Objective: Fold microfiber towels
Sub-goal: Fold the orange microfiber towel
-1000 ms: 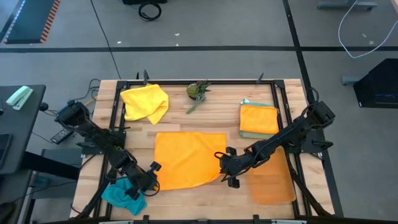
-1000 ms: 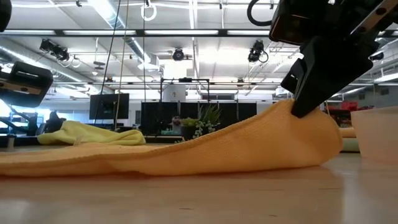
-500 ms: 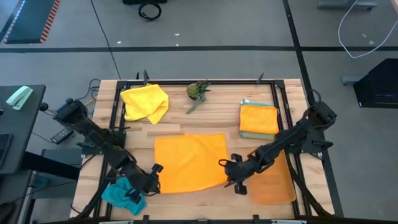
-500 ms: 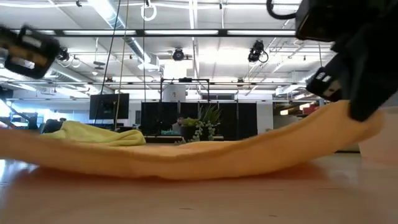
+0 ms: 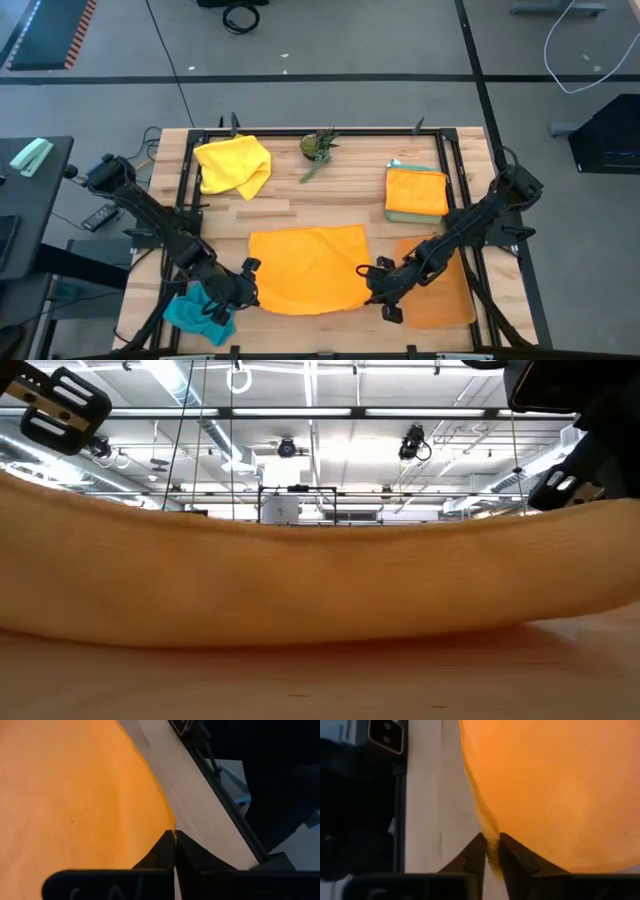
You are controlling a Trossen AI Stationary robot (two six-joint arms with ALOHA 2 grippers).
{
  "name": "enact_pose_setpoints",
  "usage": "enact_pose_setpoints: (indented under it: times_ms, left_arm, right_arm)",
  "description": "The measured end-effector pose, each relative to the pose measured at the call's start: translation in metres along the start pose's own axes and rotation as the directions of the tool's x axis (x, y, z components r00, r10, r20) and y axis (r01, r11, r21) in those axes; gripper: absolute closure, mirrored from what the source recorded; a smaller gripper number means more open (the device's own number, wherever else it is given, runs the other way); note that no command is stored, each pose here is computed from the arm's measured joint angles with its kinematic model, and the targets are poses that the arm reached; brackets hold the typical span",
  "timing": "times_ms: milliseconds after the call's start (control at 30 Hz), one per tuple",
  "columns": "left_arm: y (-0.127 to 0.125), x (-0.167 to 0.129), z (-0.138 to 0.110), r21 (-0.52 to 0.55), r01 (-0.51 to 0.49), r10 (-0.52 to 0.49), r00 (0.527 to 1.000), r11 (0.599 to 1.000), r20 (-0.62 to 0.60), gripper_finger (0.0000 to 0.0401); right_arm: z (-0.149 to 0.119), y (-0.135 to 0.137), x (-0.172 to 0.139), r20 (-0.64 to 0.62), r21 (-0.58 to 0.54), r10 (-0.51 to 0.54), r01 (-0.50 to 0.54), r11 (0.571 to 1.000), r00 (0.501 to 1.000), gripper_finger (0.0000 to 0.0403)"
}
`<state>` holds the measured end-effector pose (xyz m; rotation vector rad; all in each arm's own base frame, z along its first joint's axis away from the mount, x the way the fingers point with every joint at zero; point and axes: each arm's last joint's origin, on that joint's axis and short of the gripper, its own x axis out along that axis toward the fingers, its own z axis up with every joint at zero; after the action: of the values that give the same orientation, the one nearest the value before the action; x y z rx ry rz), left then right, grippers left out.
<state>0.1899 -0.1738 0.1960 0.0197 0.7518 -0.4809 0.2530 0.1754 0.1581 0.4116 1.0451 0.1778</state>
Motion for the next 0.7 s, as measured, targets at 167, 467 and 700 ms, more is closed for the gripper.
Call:
enact_pose_setpoints:
  times_ms: [167,467,700]
  left_arm:
    - [0.0,0.0,0.0,-0.016,0.0,0.0,1.0,1.0,0.0,0.0391]
    - [0.0,0.0,0.0,-0.034,0.003,-0.002,1.0,0.999,0.005,0.0389]
    - [0.002,0.0,0.001,-0.015,-0.004,0.004,1.0,1.0,0.005,0.0395]
  right_arm:
    - [0.007,-0.004,-0.007,-0.054,-0.038,0.077,-0.079,0.996,0.996,0.0268]
    - [-0.001,0.006,-0.004,0.038,-0.412,0.0,0.016,0.911,0.999,0.0204]
    - [0.027,-0.009,-0.006,0.019,-0.314,0.196,-0.18,0.932,0.98,0.0205]
